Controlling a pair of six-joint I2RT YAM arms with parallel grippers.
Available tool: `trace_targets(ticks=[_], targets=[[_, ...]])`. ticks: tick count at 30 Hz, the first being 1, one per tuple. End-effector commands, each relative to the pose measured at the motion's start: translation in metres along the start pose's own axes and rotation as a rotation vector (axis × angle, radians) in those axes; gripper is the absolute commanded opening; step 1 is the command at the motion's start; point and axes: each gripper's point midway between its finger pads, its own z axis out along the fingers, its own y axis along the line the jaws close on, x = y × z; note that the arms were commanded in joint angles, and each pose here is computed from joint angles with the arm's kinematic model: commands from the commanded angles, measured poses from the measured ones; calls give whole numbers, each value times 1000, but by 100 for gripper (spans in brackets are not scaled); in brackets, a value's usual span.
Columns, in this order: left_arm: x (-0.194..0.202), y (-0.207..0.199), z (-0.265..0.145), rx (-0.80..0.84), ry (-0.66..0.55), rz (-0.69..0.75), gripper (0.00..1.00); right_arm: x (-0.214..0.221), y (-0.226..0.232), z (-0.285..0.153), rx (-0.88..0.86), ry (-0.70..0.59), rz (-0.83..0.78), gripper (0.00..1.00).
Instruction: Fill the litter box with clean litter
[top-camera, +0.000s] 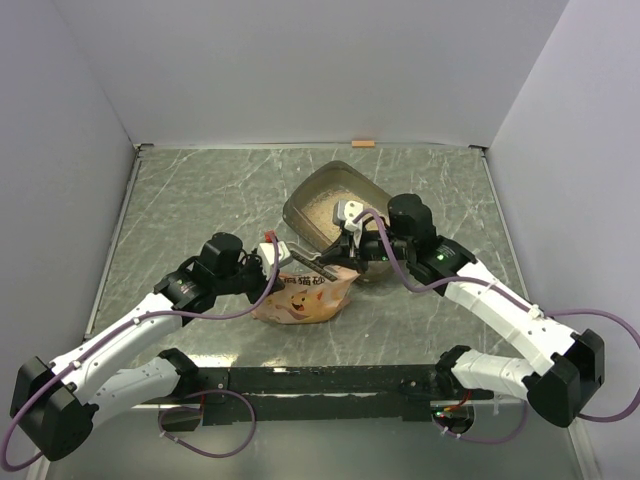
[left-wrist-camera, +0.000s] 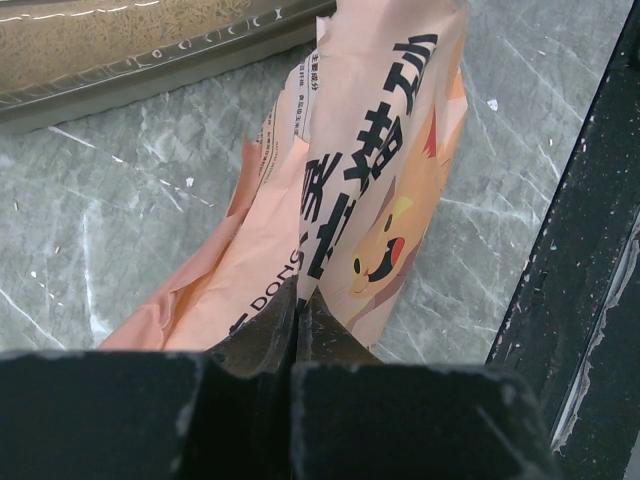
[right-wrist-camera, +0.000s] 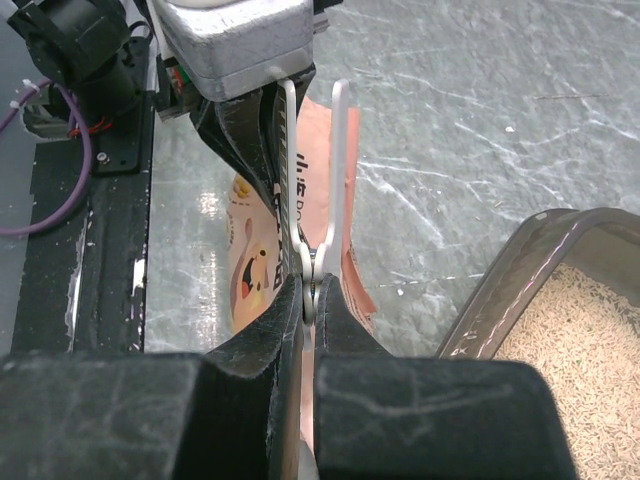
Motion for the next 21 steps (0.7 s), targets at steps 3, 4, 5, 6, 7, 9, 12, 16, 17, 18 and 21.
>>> trace_targets(ticks=[3, 4, 5, 6, 7, 9, 12, 16, 17, 18, 21], targets=[[-25, 3, -3, -14, -76, 14, 4, -27, 6, -8, -19, -77, -59, 0], [-26, 4, -3, -16, -77, 15, 4, -27, 7, -9, -21, -78, -61, 0], [-25, 4, -3, -17, -74, 15, 4, -26, 7, -9, -21, -75, -54, 0], [-26, 4, -4, -21, -76, 16, 3, -27, 7, -9, -21, -75, -50, 0], [-26, 5, -4, -22, -76, 15, 3, -25, 8, -9, -23, -71, -45, 0], [-27, 4, -5, -20, -82, 16, 3, -23, 7, -8, -20, -69, -43, 0], [-28, 4, -5, -21, -87, 18, 4, -13, 7, -6, -15, -60, -34, 0], [-28, 4, -5, -22, -83, 16, 3, 4, 2, 1, -15, -4, -8, 0], [-28, 4, -5, -22, -83, 15, 3, 9, 0, 2, -11, 9, -10, 0], [-28, 4, -5, -20, -83, 15, 3, 13, 1, 3, -15, 22, -7, 0], [-29, 4, -6, -25, -85, 16, 4, 25, -2, 4, -11, 67, -8, 0]])
